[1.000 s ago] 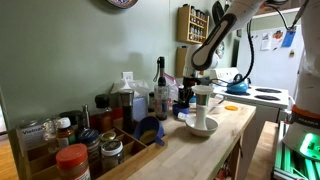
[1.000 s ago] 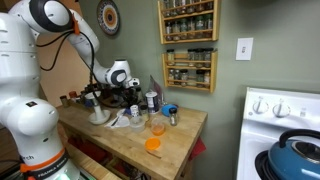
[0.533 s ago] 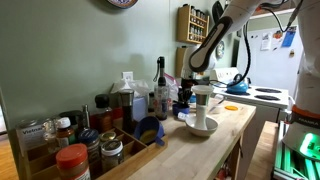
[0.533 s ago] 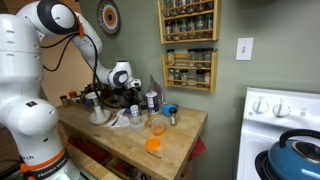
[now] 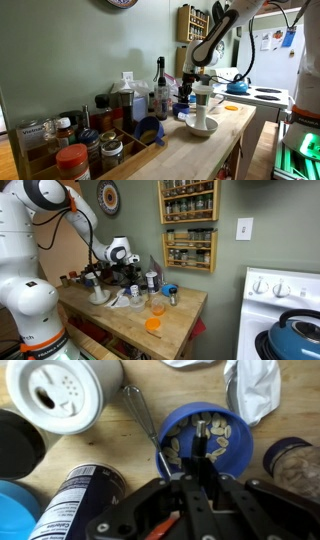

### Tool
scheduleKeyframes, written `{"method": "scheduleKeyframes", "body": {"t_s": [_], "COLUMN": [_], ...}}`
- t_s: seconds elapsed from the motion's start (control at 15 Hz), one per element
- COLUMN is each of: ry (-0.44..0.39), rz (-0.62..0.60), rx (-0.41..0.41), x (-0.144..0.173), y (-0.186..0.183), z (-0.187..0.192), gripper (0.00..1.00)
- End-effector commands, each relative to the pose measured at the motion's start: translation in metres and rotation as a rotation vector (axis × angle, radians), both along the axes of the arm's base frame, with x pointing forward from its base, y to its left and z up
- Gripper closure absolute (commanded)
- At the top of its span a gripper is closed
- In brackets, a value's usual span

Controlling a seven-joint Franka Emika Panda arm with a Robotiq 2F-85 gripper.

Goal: Move the pen to the lunchbox

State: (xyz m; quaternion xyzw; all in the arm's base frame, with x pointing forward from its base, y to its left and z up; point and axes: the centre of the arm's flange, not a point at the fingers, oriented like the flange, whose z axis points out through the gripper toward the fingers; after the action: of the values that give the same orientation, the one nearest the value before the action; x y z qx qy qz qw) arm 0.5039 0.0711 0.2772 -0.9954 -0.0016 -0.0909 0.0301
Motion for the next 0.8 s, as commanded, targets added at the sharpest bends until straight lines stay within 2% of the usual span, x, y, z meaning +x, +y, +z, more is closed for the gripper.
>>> {"method": "scheduleKeyframes", "body": {"t_s": [0.0, 0.2, 0.33, 0.4, 0.6, 0.67, 0.73], "ry": [-0.041, -0.089, -0.112, -0.073, 0.02, 0.052, 0.049], "rz": [-0.015, -0.008, 0.018, 0.055, 0.126, 0.139, 0.155], "rx": [0.058, 0.094, 0.024, -0.083, -0.232, -0.29, -0.316], "x": [-0.052, -0.089, -0.119, -0.139, -0.18, -0.187, -0.188], "y": [-0.011, -0.012, -0.014, -0.013, -0.019, -0.022, -0.021], "z": [0.04, 0.071, 0.087, 0.089, 0.088, 0.095, 0.104], "gripper": [0.97, 0.97, 0.97, 0.97, 0.97, 0.97, 0.97]}}
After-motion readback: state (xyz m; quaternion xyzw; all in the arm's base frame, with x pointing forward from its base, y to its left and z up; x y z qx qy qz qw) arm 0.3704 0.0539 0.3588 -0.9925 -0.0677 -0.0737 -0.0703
